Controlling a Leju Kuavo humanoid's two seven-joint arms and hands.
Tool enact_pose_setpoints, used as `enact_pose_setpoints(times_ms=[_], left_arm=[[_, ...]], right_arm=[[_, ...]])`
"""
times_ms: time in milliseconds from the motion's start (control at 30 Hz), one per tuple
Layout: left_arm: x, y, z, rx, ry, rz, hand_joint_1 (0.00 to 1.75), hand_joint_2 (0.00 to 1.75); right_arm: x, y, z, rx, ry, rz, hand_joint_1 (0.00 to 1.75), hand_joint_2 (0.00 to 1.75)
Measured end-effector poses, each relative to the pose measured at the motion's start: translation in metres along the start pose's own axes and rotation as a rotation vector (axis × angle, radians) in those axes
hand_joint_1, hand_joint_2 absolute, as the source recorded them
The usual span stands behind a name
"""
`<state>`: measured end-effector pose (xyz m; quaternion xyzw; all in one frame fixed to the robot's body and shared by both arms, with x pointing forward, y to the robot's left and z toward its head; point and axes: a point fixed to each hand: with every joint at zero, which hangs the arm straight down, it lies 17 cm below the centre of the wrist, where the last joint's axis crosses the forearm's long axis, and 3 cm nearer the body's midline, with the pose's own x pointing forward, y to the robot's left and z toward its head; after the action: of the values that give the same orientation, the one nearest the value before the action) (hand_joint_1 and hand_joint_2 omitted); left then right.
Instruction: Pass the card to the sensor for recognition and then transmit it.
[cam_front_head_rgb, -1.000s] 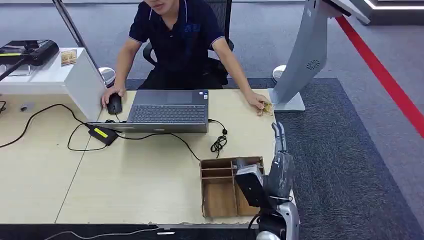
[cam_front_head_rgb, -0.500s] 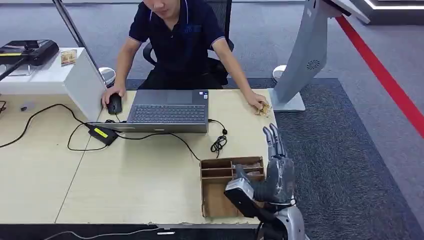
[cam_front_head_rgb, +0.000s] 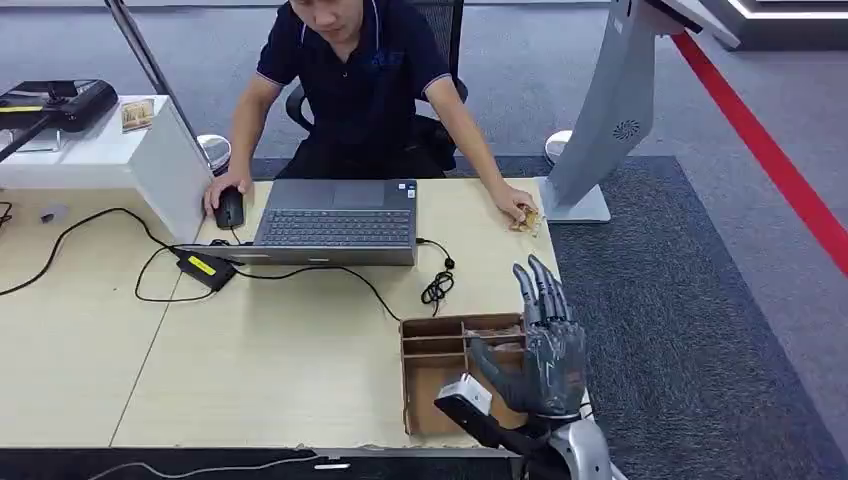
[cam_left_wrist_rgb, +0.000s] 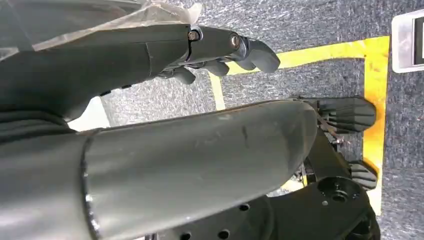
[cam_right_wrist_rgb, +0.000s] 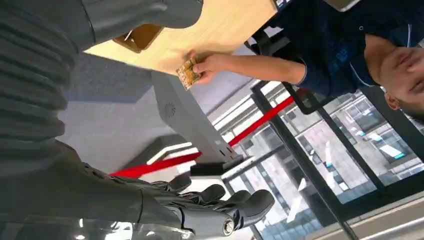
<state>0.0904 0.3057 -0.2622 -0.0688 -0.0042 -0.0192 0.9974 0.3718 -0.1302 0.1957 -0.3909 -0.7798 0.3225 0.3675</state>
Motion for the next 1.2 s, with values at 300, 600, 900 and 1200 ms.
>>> enact_pose_setpoints(times_ms=[300, 600, 900, 1200], left_arm=[[0.001, 0.0, 0.0, -0.001, -0.004, -0.005, 0.0, 0.0], [0.002, 0.0, 0.0, -0.001, -0.012, -0.003, 0.0, 0.0], [0.002, 0.0, 0.0, 0.0, -0.014, 0.0, 0.0, 0.0], [0.002, 0.0, 0.0, -0.001, -0.014, 0.002, 0.0, 0.0]], right_arm=[[-0.012, 0.023, 0.013, 0.063, 0.006, 0.048, 0.0, 1.75], [-0.022, 0.039, 0.02, 0.104, 0.009, 0.082, 0.0, 1.75], [-0.029, 0.053, 0.027, 0.141, 0.013, 0.11, 0.0, 1.75], [-0.027, 0.06, 0.028, 0.155, 0.006, 0.117, 0.0, 1.75]])
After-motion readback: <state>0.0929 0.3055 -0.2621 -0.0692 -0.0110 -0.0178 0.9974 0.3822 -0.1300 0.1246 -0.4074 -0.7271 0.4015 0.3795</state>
